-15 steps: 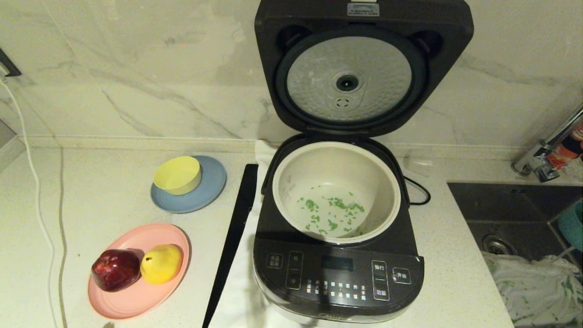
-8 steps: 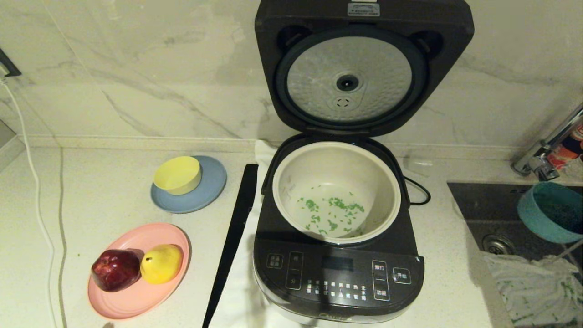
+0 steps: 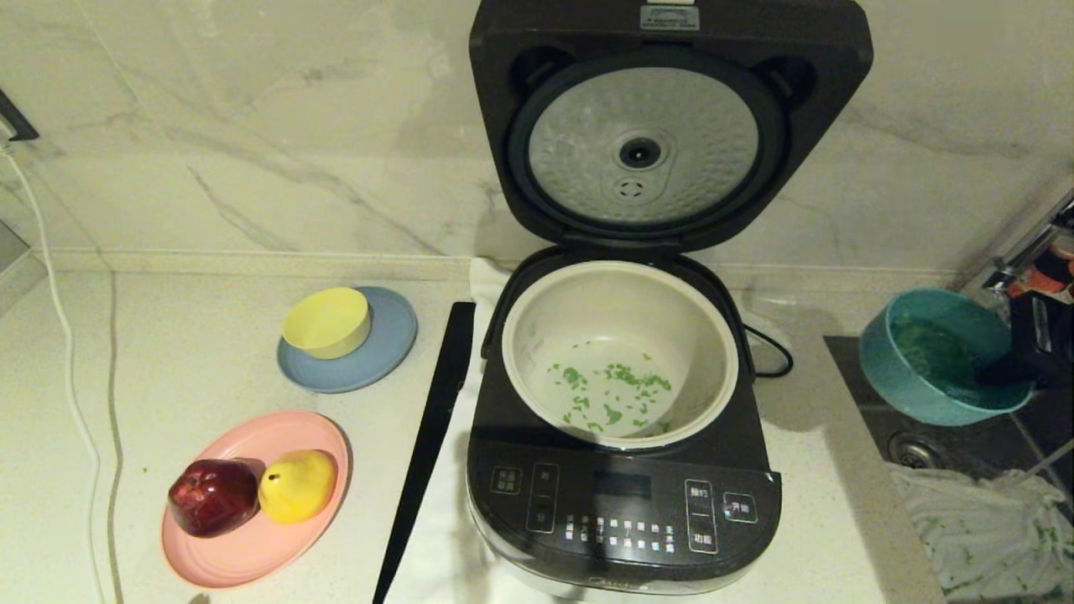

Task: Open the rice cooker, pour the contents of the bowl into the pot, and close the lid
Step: Pour the water from the bowl into the rice cooker

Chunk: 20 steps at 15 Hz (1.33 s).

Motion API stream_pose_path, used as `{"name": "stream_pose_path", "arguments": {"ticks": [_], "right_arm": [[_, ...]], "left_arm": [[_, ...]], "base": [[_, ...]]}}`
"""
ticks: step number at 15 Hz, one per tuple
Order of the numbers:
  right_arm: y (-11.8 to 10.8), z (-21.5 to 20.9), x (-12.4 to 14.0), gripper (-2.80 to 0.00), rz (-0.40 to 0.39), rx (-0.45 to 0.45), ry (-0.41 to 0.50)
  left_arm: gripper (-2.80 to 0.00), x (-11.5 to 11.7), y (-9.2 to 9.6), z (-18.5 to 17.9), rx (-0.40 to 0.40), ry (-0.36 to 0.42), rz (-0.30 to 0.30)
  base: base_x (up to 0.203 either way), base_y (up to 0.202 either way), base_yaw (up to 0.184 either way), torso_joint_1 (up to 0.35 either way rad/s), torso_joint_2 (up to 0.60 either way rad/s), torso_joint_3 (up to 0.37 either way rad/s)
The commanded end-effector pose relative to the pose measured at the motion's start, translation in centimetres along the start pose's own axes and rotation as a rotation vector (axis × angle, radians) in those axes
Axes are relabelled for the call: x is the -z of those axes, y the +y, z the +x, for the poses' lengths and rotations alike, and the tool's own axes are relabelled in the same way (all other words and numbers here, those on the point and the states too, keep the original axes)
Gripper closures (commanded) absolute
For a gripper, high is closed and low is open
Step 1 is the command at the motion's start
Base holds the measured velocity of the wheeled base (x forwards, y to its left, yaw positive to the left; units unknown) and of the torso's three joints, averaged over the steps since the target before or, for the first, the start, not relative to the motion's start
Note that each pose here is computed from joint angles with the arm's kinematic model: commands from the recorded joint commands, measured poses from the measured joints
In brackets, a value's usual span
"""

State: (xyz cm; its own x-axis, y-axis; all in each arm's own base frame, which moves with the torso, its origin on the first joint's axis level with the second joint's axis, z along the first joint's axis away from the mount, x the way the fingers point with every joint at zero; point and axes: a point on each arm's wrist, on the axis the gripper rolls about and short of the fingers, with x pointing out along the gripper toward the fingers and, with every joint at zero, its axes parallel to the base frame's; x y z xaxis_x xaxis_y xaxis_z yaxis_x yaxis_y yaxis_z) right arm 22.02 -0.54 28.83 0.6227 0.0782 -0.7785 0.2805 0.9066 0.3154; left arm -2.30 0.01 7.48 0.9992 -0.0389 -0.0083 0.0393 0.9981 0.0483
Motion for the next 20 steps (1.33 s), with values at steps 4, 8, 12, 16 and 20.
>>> {"name": "stream_pose_path", "arguments": {"ticks": [4, 8, 12, 16, 20], "right_arm": [[6.0, -2.5, 1.3, 0.0, -0.174, -0.118, -0.029], [10.2, -2.5, 2.9, 0.0, -0.292, -0.154, -0.038], [14.7, -1.6, 4.9, 0.0, -0.361, -0.179, -0.033], [17.8, -0.2, 6.1, 0.0, -0.395, -0.175, -0.04], [19.9, 1.9, 6.2, 0.0, -0.335, -0.157, -0.041]], "left_arm": [[0.0, 0.0, 0.0, 0.0, 0.001, -0.001, 0.001], [0.0, 0.0, 0.0, 0.0, 0.001, -0.001, 0.001], [0.0, 0.0, 0.0, 0.0, 0.001, -0.001, 0.001], [0.0, 0.0, 0.0, 0.0, 0.001, 0.0, -0.001], [0.0, 0.0, 0.0, 0.0, -0.001, -0.001, 0.001]], "base": [[0.0, 0.0, 0.0, 0.0, 0.0, 0.0], [0.0, 0.0, 0.0, 0.0, 0.0, 0.0], [0.0, 0.0, 0.0, 0.0, 0.0, 0.0], [0.0, 0.0, 0.0, 0.0, 0.0, 0.0], [0.0, 0.0, 0.0, 0.0, 0.0, 0.0]]}}
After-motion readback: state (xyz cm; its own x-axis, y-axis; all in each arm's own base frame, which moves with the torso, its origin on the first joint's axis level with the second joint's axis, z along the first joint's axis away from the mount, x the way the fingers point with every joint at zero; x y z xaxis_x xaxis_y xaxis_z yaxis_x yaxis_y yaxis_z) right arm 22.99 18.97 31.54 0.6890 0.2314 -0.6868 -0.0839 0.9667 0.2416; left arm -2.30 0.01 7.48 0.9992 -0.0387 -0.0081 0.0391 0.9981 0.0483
